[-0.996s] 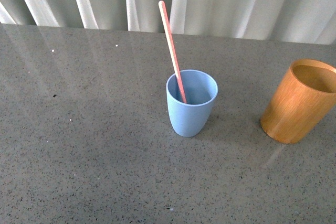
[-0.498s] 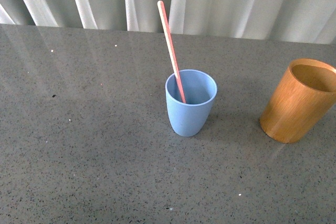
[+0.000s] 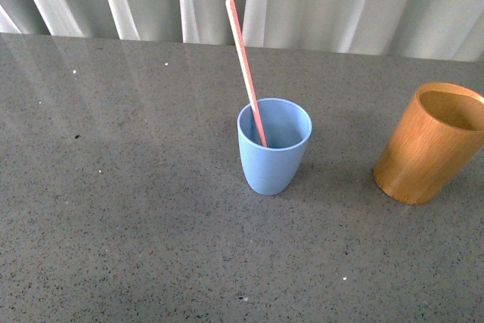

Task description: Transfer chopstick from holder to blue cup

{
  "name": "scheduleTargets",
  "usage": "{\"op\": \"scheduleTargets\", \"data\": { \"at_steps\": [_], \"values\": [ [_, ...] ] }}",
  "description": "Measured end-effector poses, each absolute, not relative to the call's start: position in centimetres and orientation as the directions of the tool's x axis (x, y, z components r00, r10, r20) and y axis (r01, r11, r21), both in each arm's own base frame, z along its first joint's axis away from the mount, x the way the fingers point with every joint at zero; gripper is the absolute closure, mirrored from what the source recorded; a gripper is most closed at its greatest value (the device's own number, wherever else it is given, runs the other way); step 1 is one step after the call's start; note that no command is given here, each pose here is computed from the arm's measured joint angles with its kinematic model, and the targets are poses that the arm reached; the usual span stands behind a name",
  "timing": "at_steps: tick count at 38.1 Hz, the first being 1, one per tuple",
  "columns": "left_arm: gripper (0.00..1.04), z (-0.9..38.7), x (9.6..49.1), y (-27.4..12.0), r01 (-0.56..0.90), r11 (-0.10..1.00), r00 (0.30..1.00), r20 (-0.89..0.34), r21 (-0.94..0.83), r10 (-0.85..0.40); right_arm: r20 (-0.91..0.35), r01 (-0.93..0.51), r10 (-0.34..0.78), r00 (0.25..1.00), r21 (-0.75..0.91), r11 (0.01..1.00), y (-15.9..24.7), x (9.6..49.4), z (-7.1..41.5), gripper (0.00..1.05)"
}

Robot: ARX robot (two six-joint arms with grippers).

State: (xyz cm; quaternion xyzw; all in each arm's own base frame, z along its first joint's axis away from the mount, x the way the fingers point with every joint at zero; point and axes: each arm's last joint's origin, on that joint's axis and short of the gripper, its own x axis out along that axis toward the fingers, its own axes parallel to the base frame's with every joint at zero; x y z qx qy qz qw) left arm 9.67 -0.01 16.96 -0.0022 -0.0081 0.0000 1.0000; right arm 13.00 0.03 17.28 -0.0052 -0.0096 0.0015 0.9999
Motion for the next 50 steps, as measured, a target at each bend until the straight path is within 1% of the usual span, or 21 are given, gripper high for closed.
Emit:
{"op": "scheduleTargets", "data": {
  "at_steps": [34,39,42,50],
  "values": [
    [0.07,17.0,9.7,0.0,0.0,1.0,1.0,0.016,-0.004,0.0,0.027,-0.003,0.003,1.0,-0.011,1.0,0.0,10.8,17.4,1.04],
    [0.07,17.0,9.7,0.0,0.0,1.0,1.0,0.016,-0.004,0.0,-0.01,-0.003,0.003,1.0,-0.01,1.0,0.0,10.0,16.9,1.04],
    [0.07,17.0,9.7,0.0,0.0,1.0,1.0,0.016,-0.004,0.0,0.022,-0.002,0.002,1.0,-0.01,1.0,0.0,9.7,17.1,1.04],
    [0.07,17.0,9.7,0.0,0.0,1.0,1.0,0.017,-0.004,0.0,0.021,-0.001,0.002,1.0,-0.01,1.0,0.0,9.7,17.1,1.04]
  ]
}}
